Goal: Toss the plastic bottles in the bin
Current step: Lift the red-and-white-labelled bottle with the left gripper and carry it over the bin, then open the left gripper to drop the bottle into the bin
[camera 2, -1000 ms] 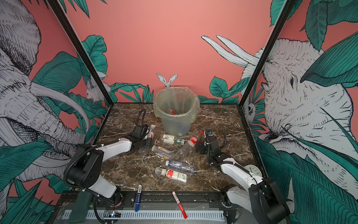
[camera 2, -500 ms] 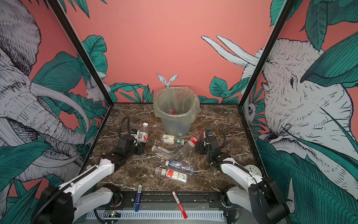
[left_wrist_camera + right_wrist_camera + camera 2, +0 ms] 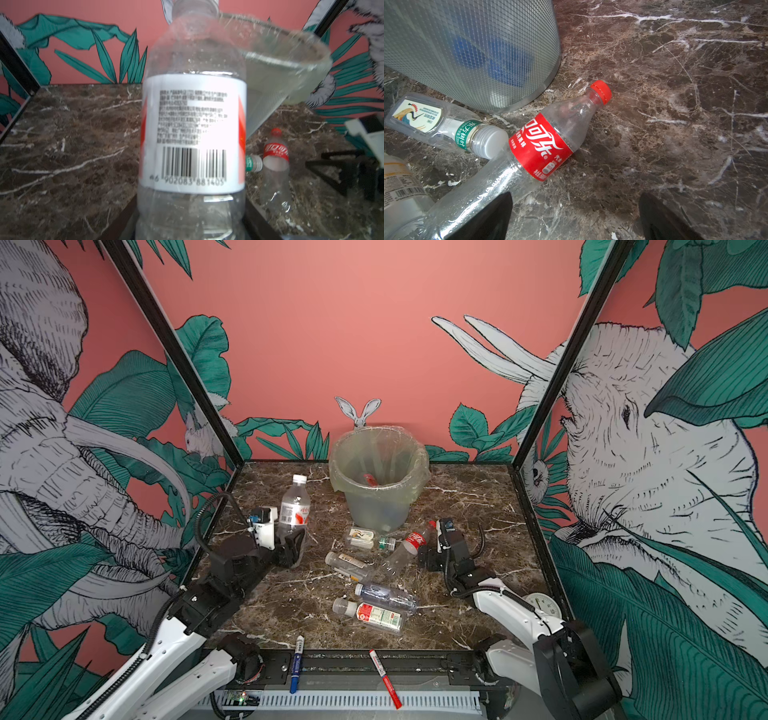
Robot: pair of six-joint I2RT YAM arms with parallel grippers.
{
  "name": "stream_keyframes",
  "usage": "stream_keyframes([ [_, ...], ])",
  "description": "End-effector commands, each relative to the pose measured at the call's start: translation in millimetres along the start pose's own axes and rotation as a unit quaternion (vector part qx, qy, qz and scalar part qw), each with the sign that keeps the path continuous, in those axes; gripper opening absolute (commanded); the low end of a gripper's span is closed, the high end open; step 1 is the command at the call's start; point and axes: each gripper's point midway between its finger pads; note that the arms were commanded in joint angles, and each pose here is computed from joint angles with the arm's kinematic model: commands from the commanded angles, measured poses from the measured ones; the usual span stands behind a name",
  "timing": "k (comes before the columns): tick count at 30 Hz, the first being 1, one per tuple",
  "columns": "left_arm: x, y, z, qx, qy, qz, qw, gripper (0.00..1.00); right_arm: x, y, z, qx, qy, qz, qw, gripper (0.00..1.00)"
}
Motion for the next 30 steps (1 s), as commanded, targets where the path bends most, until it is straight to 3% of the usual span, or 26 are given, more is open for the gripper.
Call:
stream_keyframes([
  [1, -1, 76, -13, -0.010, -0.017, -0.055, 0.998, 0.61, -2, 12, 7, -0.008, 0.012, -0.012, 1.000, 0.97],
  [6, -44, 186, -46, -0.026, -0.057, -0.115, 0.991, 0.62, -6, 10, 9, -0.006, 0.014, -0.004, 1.000, 0.97],
  [9, -91, 225, -68, -0.038, -0.085, -0.118, 0.989, 0.68, -9, 8, 9, -0.005, 0.013, 0.003, 1.000, 0.97],
  [10, -109, 231, -76, -0.040, -0.096, -0.113, 0.988, 0.75, -10, 8, 9, -0.005, 0.012, 0.004, 1.000, 0.97],
  [12, -136, 240, -86, -0.040, -0.107, -0.100, 0.988, 0.99, -10, 7, 7, -0.005, 0.008, 0.007, 1.000, 0.97],
  [15, -162, 253, -75, -0.034, -0.075, -0.098, 0.992, 1.00, -8, 8, 8, -0.005, 0.011, 0.007, 1.000, 0.98],
  [22, -134, 272, -74, -0.031, -0.092, -0.136, 0.986, 1.00, -2, 8, 10, -0.007, 0.020, 0.003, 1.000, 0.98],
  [30, -92, 218, -63, -0.027, -0.087, -0.115, 0.989, 1.00, -4, 8, 13, -0.014, 0.024, 0.008, 1.000, 0.99],
])
Point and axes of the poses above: each gripper's point midway between its finger pads, its own x axis back along the fingers, its own z axis along the line the jaws close on, y = z × x, and after that the axes turned 8 degrees about -x, right-handed
